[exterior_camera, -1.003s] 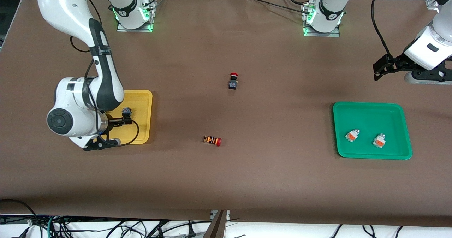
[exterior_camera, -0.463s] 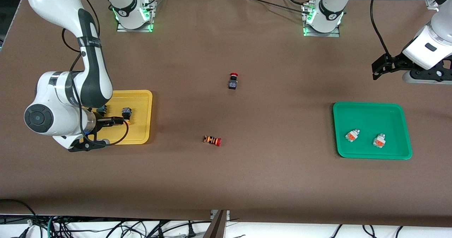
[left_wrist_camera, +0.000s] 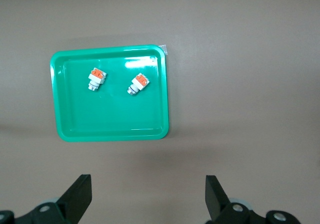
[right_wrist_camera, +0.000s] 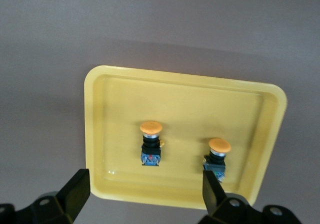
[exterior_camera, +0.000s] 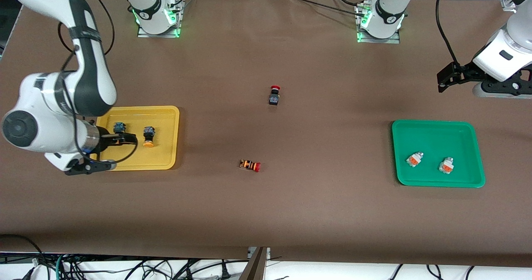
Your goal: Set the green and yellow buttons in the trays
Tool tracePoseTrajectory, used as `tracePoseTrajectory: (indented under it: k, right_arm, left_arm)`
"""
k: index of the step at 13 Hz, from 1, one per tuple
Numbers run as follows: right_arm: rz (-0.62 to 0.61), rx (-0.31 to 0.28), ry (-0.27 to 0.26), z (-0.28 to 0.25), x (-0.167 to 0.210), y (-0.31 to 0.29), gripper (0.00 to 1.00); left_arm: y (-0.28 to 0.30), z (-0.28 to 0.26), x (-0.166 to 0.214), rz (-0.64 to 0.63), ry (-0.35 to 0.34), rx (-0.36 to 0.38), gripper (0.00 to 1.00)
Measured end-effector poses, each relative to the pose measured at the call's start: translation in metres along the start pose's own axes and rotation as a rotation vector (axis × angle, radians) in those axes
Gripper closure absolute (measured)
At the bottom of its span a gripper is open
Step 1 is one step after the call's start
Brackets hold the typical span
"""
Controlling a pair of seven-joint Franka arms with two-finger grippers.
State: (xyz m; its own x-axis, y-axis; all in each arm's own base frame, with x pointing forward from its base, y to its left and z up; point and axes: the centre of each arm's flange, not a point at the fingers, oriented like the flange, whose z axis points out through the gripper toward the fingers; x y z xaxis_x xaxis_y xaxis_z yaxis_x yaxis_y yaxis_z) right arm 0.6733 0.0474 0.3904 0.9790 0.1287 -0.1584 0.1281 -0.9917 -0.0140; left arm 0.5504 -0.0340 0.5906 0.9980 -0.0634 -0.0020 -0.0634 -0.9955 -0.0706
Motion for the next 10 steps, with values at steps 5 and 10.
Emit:
tracePoseTrajectory:
  k: [5,10]
  right_arm:
    - [-0.018,0.007,0.052,-0.069,-0.072,0.0,0.0]
    - [-0.021,-0.034,0.112,-0.125,-0.119,0.004,0.0]
  left_arm:
    - [0.002,-0.001,0.0,0.004,-0.004,0.0,0.0]
    - [0.006,-0.002,0.0,0.011,-0.004,0.0,0.0]
